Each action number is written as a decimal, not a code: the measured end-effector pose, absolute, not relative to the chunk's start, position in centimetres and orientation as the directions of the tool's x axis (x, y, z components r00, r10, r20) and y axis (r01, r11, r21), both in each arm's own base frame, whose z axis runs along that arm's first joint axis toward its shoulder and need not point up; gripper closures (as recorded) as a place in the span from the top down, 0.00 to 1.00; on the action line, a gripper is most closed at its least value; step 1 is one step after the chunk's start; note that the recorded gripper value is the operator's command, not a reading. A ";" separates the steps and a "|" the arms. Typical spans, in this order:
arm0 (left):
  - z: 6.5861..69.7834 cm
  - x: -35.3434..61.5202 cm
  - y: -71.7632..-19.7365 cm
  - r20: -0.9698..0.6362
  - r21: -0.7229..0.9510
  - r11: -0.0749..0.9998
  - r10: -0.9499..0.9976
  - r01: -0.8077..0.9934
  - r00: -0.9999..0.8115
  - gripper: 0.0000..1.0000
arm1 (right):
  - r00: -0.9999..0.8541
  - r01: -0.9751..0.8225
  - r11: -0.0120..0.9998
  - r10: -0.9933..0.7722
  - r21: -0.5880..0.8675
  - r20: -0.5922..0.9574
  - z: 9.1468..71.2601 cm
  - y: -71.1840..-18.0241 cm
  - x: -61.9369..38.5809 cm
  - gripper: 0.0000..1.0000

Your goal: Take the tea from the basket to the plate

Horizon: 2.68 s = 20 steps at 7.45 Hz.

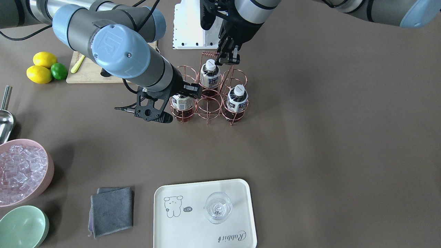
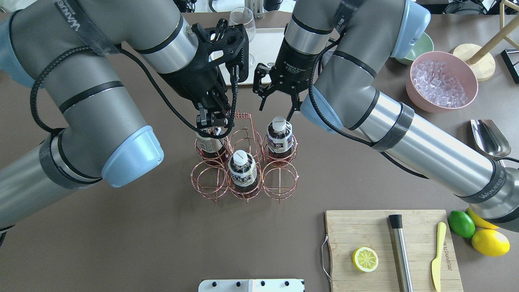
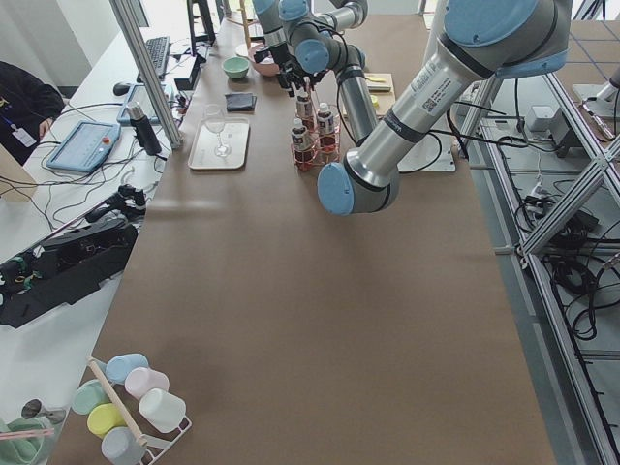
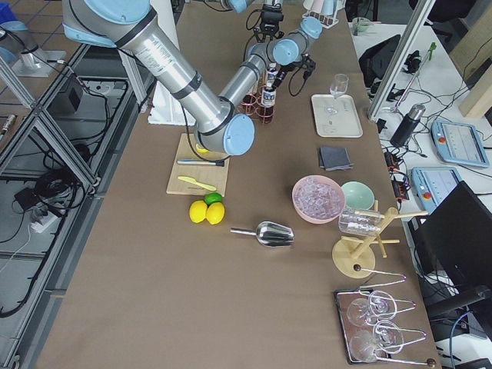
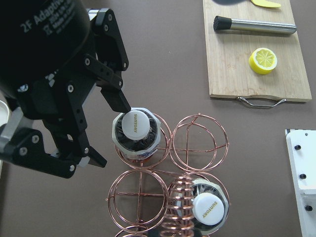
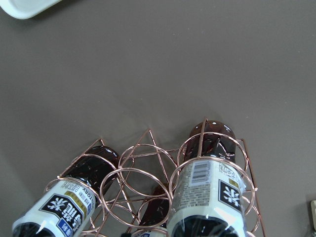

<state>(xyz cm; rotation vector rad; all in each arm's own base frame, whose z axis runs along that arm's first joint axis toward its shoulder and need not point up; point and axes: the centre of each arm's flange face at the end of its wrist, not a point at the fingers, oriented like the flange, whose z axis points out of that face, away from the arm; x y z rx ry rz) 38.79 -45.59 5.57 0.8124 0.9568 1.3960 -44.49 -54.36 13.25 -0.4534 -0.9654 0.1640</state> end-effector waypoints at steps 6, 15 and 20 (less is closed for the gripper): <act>5.8 38.8 -45.6 -0.070 0.905 0.039 0.996 -0.424 -0.056 0.00 | 0.589 0.082 0.886 0.327 -0.457 0.739 13.4 -51.9 -44.8 0.04; 6.2 38.5 -46.0 -0.069 0.903 0.041 0.996 -0.428 -0.050 0.00 | 0.541 -0.008 0.877 0.408 -0.481 0.735 9.6 -54.3 -35.0 0.00; 6.3 38.4 -46.0 -0.069 0.903 0.041 0.996 -0.428 -0.050 0.00 | 0.578 -0.032 0.917 0.341 -0.397 0.741 8.8 -67.2 -32.1 0.00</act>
